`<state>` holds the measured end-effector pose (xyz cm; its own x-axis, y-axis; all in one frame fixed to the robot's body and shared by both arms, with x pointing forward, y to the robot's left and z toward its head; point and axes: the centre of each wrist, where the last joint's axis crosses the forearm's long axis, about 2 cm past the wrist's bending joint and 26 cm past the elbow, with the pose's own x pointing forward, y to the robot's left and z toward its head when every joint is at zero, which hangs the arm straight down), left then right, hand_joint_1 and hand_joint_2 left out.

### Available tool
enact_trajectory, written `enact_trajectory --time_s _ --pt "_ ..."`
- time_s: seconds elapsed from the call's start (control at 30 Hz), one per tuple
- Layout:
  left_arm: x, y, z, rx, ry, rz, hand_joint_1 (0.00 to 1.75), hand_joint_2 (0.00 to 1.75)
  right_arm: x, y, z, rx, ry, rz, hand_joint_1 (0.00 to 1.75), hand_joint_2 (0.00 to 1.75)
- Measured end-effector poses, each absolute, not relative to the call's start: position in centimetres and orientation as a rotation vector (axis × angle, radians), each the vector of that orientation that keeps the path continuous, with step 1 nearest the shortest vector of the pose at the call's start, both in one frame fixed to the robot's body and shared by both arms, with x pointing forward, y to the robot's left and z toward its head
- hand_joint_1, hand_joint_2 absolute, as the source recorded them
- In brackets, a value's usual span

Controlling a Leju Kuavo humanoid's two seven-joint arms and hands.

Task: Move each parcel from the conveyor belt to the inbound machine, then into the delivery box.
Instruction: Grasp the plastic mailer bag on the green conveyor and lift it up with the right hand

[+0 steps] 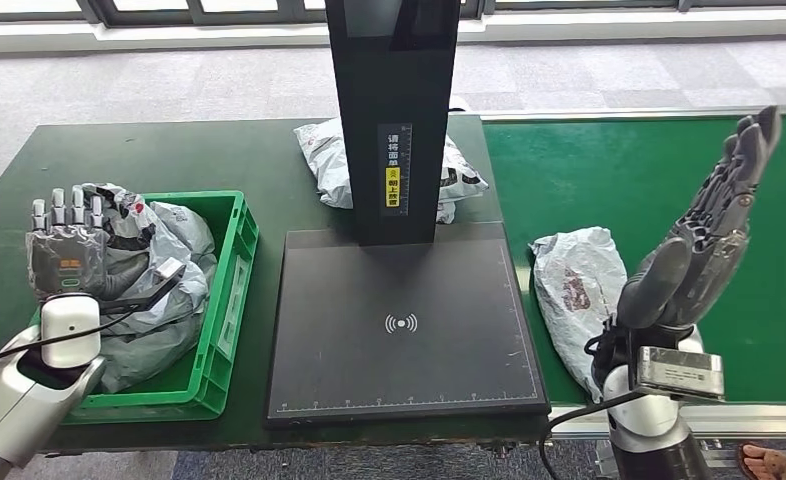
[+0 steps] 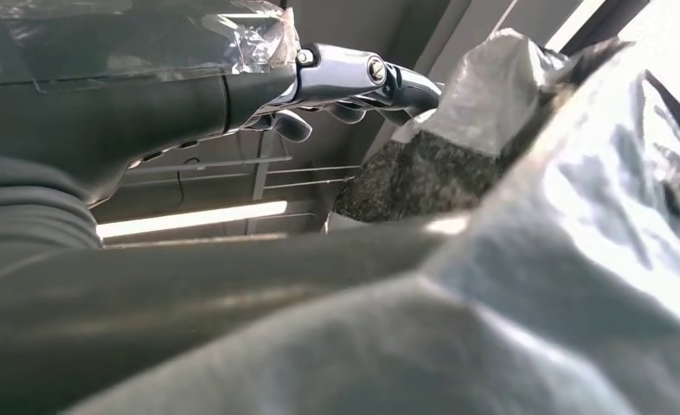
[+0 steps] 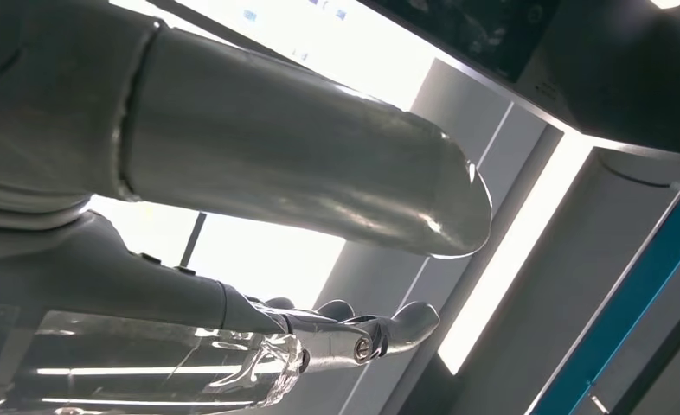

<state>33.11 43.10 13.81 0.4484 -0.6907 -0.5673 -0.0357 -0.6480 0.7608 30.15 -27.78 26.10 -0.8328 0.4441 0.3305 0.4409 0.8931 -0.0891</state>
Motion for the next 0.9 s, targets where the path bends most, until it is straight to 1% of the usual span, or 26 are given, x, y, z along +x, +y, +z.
enact_trajectory --time_s 0.1,0.2,0.37,0.47,0.57,0.73,0.9 --pt "33.4 42.6 14.0 2.026 -0.683 -1.188 0.00 0.00 30.1 -27.8 26.0 -0.652 -2.712 0.008 0.00 0.00" --pt "33.6 41.8 14.1 2.038 -0.819 -1.141 0.00 0.00 30.0 -27.9 25.8 -0.650 -2.715 0.005 0.00 0.00" --pt "34.0 38.9 14.5 1.963 -1.281 -1.079 0.00 0.00 29.7 -28.1 25.2 -0.664 -2.704 -0.005 0.00 0.00" --pt "34.5 37.8 15.7 1.809 -1.522 -0.957 0.00 0.00 29.3 -28.2 24.8 -0.673 -2.700 -0.007 0.00 0.00" --pt "34.7 37.6 16.9 1.612 -1.722 -0.720 0.00 0.00 28.9 -28.3 24.4 -0.680 -2.694 -0.006 0.00 0.00" --pt "33.7 37.1 17.2 1.314 -1.940 -0.340 0.00 0.00 28.5 -28.6 23.7 -0.685 -2.692 0.007 0.00 0.00" --pt "31.9 36.4 16.8 1.028 -2.088 -0.165 0.00 0.00 28.7 -28.7 23.8 -0.662 -2.684 0.002 0.00 0.00"
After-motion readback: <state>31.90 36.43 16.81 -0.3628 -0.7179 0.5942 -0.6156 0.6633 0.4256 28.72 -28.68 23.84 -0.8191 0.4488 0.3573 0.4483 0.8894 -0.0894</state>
